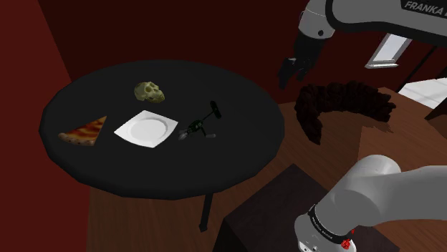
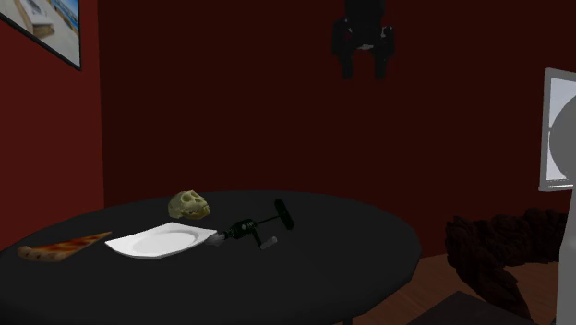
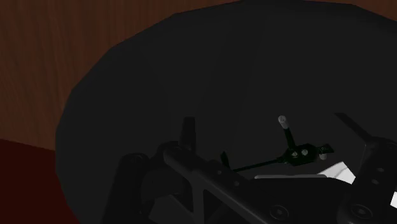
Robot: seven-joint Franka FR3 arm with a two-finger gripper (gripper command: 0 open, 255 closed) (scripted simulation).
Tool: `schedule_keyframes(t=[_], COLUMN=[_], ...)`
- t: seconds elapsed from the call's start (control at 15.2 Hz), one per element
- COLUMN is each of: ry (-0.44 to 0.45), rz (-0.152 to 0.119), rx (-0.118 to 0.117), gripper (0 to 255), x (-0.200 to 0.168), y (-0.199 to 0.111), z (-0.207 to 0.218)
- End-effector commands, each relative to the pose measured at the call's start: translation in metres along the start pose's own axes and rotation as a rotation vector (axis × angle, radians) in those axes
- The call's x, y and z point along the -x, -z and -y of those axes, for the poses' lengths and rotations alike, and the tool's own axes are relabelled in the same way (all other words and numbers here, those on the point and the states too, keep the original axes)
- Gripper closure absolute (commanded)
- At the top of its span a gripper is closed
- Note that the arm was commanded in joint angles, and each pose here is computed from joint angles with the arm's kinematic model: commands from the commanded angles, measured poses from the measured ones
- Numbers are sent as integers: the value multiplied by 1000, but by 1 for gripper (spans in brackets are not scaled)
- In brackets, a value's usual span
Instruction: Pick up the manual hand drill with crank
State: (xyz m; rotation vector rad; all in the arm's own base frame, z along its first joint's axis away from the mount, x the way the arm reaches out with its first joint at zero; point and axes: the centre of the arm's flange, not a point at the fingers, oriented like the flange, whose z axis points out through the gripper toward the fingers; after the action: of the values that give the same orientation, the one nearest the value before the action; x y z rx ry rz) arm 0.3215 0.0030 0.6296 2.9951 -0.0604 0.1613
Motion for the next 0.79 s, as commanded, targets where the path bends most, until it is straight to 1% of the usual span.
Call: schedule_keyframes(t=[0.0, 0.73], ry=[0, -280], rz=[0, 51], rx=[0, 16], gripper=[0, 0], x=[0, -80], y=[0, -94], z=[0, 85])
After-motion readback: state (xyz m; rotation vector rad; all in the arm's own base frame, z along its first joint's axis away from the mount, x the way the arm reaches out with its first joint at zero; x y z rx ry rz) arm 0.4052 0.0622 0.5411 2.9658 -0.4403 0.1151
